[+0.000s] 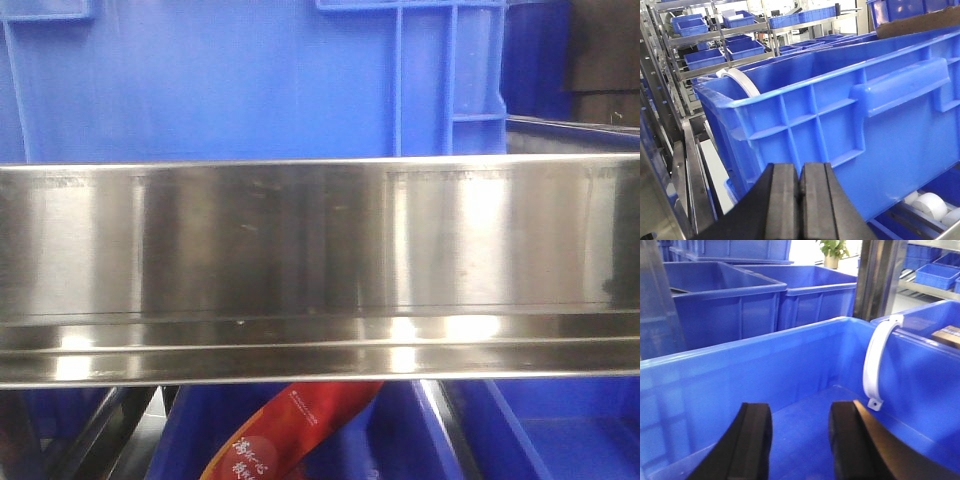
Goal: Grab PVC pipe and place in blue bin
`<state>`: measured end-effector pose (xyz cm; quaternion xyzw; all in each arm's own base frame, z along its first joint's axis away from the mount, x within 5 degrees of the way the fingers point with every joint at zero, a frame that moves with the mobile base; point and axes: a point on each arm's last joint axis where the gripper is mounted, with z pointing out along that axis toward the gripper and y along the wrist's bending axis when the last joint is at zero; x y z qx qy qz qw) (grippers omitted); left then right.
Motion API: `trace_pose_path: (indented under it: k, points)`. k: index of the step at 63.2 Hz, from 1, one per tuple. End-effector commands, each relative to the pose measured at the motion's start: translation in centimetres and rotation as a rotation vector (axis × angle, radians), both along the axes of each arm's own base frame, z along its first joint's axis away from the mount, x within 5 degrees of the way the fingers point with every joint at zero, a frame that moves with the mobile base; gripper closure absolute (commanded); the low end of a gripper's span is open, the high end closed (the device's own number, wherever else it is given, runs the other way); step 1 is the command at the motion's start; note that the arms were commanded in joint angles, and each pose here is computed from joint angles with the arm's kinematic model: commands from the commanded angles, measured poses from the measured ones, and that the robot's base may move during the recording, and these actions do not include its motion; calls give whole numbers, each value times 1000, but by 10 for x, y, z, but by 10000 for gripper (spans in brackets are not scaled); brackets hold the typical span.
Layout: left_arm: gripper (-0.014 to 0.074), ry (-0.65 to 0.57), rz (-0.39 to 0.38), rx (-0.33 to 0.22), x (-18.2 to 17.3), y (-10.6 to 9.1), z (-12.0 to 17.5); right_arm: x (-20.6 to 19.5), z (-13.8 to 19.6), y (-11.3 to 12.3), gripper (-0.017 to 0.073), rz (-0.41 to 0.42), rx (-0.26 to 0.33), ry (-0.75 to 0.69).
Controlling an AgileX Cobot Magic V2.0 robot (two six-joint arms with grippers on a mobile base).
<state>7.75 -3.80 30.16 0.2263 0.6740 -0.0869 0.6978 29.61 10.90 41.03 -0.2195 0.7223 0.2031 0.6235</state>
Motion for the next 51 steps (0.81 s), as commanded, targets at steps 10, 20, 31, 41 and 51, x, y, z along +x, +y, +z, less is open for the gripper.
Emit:
trace_pose_path:
  k: [10, 20, 31, 41, 51]
  points:
    - [704, -29, 53, -83, 1, 5, 6, -24, 30, -8, 574, -27, 15, -106]
    - [704, -67, 94, -100, 2, 9, 12, -53, 55, -18, 721, -43, -13, -218]
    - [704, -98, 119, -142, 1, 12, 22, -87, 78, -29, 722, -79, -44, -341]
    - [704, -92, 125, -188, 1, 13, 24, -121, 87, -46, 722, -169, -13, -432]
    - [704, -92, 125, -188, 1, 13, 24, -153, 73, -62, 722, -257, 14, -469]
